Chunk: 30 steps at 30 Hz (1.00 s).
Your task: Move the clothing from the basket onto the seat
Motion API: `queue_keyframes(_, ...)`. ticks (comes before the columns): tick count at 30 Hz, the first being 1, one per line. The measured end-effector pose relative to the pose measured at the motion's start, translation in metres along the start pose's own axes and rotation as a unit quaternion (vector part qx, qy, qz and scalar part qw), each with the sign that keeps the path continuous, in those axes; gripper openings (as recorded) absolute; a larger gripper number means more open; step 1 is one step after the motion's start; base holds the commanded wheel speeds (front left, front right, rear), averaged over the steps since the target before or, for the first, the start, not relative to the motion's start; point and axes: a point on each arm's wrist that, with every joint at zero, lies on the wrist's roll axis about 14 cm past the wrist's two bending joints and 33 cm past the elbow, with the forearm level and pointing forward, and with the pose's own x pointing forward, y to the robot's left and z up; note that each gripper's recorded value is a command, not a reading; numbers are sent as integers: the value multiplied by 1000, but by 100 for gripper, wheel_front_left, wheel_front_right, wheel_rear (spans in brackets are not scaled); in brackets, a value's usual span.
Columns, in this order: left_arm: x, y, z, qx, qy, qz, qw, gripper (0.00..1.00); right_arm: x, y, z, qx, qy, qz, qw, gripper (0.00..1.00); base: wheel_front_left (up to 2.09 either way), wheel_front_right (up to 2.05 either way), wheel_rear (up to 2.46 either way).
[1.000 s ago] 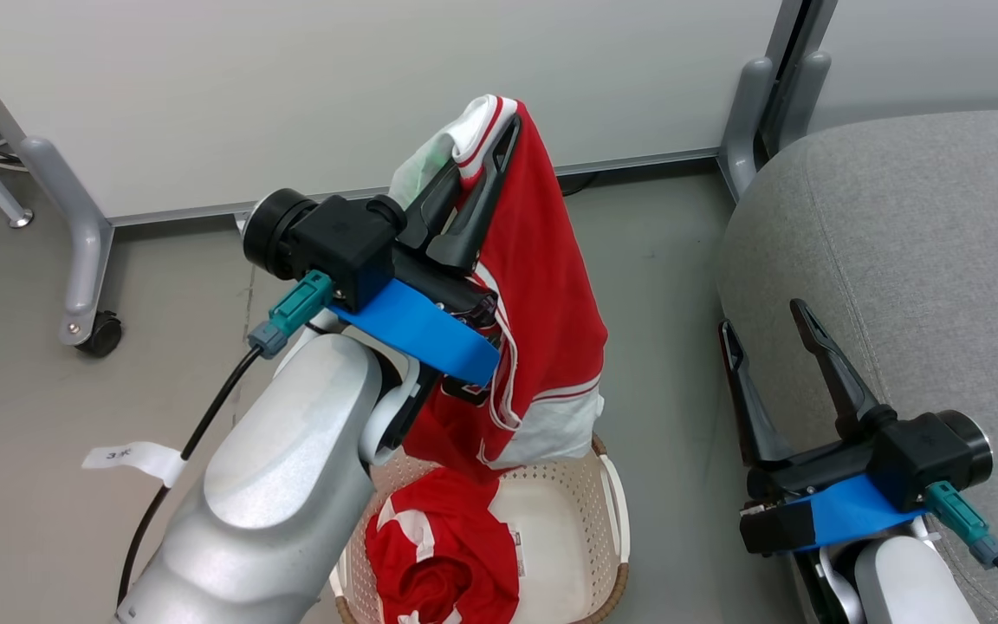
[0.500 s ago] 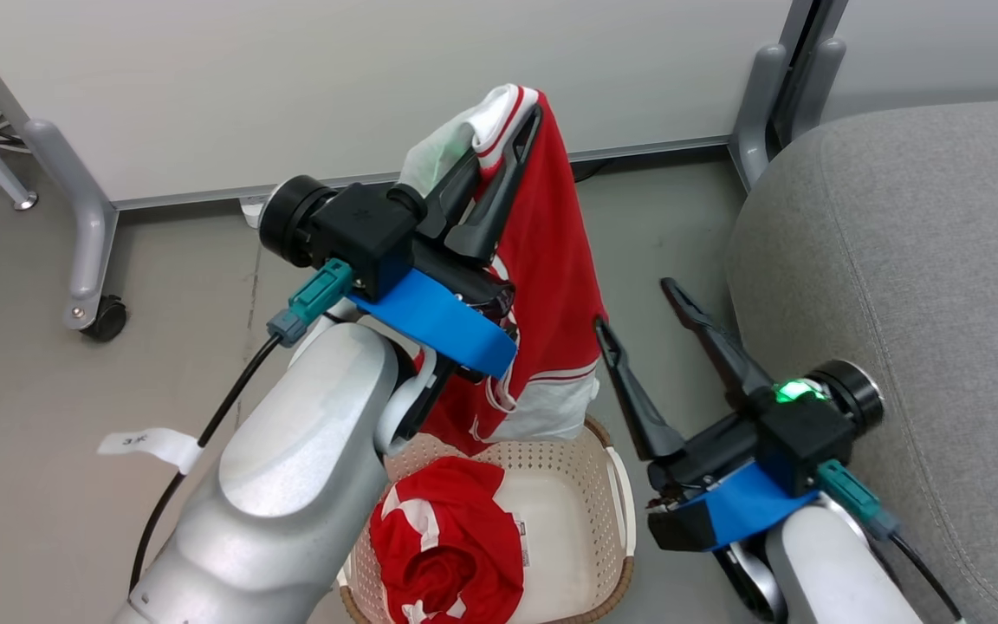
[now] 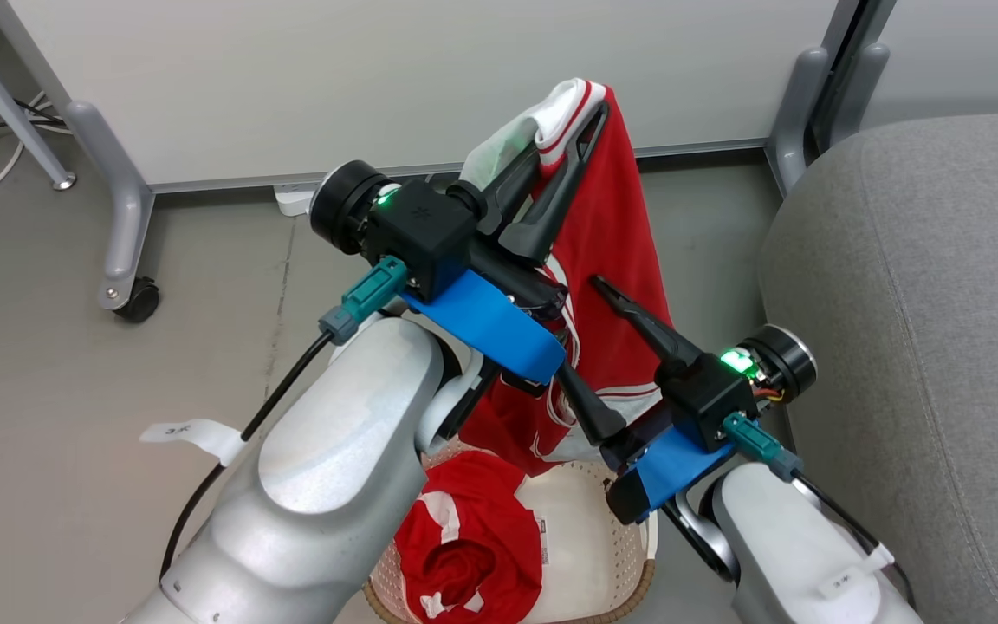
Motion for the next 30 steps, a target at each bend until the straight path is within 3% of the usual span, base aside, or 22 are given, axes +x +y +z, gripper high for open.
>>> queue_keyframes(6,-1,-4,2,1,-1,-5,1000,0,13,-9,-3,-17,9,0,1000,100,0,0,0)
queue_keyframes(18,-4,-19,13,-15,-13,-10,1000,0,33,-11,1,20,0,-1,1000,100,0,0,0)
queue_keyframes(19,-3,-19,15,-15,-14,-9,1000,0,35,-10,3,24,-3,1,1000,67,0,0,0)
queue_keyframes(20,-3,-19,16,-15,-15,-9,1000,0,35,-9,4,25,-4,2,1000,0,0,0,0)
queue_keyframes(30,-1,-24,18,-14,-17,-11,1000,0,34,-12,10,26,-10,-3,1000,0,0,0,0)
